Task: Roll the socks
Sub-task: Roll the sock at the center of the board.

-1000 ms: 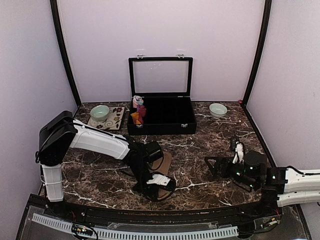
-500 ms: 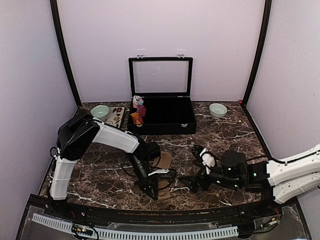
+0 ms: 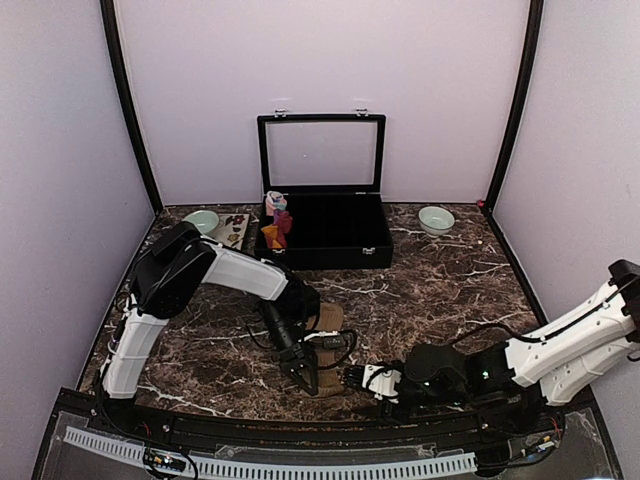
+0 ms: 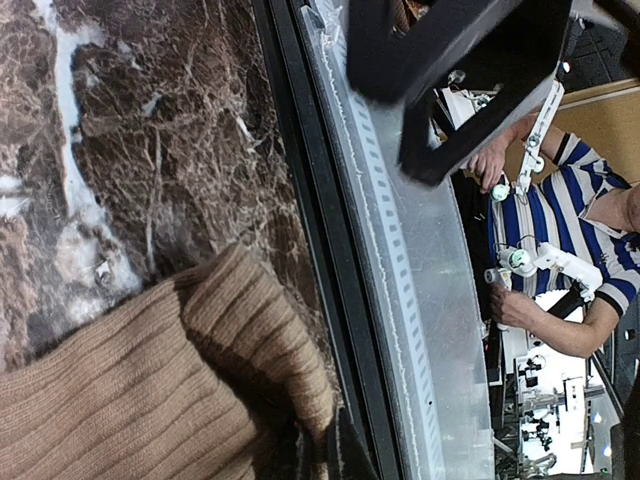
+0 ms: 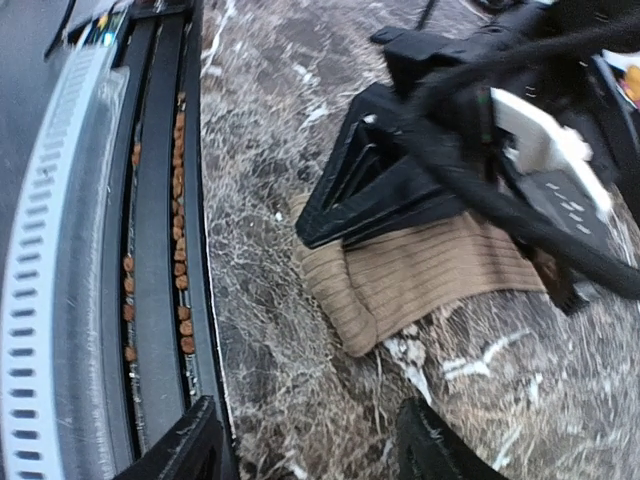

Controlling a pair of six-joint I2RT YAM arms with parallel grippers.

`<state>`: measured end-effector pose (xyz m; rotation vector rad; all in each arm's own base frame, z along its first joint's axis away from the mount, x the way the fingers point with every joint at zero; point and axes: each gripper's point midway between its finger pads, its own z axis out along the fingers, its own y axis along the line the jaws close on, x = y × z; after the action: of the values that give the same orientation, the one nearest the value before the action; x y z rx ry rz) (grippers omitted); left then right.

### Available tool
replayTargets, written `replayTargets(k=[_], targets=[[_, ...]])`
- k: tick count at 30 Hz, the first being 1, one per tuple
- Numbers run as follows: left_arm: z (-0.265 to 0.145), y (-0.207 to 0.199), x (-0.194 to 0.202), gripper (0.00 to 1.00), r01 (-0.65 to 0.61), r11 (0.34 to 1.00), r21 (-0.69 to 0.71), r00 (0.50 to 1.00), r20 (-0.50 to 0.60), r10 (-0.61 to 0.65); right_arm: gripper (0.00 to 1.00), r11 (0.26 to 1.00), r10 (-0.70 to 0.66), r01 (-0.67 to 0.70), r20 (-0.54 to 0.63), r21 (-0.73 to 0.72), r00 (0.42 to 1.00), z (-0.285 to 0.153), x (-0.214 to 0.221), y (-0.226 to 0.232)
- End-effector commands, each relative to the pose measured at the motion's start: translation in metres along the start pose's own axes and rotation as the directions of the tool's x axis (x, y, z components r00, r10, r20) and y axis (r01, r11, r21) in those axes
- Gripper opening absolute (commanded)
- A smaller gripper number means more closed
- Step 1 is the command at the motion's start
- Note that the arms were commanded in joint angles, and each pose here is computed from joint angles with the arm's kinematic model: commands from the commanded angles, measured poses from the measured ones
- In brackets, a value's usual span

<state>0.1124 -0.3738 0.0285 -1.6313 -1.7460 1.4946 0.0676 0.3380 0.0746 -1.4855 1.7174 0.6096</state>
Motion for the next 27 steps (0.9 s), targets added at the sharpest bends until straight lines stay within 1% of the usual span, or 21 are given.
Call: replayTargets(k=[1, 3, 5, 8, 15, 18, 23, 25, 27], targets=[[0.006, 0.034, 0.047, 0.01, 0.106, 0.992, -0.064, 0.986, -0.122, -0.113, 0.55, 0.991, -0.136, 0.137, 0.086, -0.006, 0.987, 0.022, -0.033, 0.006], [0.005, 0.036, 0.048, 0.01, 0.105, 0.991, -0.076, 0.985, -0.129, -0.115, 0.5, 0.985, -0.171, 0.172, 0.089, -0.01, 0.981, 0.035, -0.036, 0.007], [0.005, 0.036, 0.049, 0.01, 0.101, 0.991, -0.09, 0.984, -0.138, -0.113, 0.44, 0.984, -0.172, 0.175, 0.105, -0.022, 0.979, 0.045, -0.039, 0.007], [0.003, 0.038, 0.05, 0.01, 0.093, 0.989, -0.117, 0.982, -0.154, -0.11, 0.41, 0.985, -0.165, 0.17, 0.137, -0.029, 0.977, 0.055, -0.046, 0.005], [-0.001, 0.041, 0.053, 0.01, 0.068, 0.985, -0.157, 0.978, -0.184, -0.097, 0.32, 0.986, -0.151, 0.16, 0.136, -0.057, 0.979, 0.077, -0.038, 0.005], [-0.002, 0.04, 0.053, 0.01, 0.059, 0.985, -0.161, 0.979, -0.185, -0.089, 0.32, 0.988, -0.137, 0.146, 0.135, -0.053, 0.981, 0.08, -0.031, 0.002], [-0.002, 0.041, 0.053, 0.01, 0.047, 0.985, -0.168, 0.978, -0.193, -0.08, 0.38, 0.992, -0.12, 0.124, 0.131, -0.023, 0.984, 0.082, -0.024, -0.006], [-0.002, 0.04, 0.052, 0.01, 0.043, 0.985, -0.167, 0.978, -0.193, -0.075, 0.38, 0.992, -0.114, 0.119, 0.126, -0.032, 0.985, 0.084, -0.02, -0.005], [-0.002, 0.039, 0.052, 0.01, 0.045, 0.985, -0.167, 0.978, -0.193, -0.077, 0.36, 0.993, -0.104, 0.11, 0.119, -0.046, 0.987, 0.085, -0.015, -0.002]])
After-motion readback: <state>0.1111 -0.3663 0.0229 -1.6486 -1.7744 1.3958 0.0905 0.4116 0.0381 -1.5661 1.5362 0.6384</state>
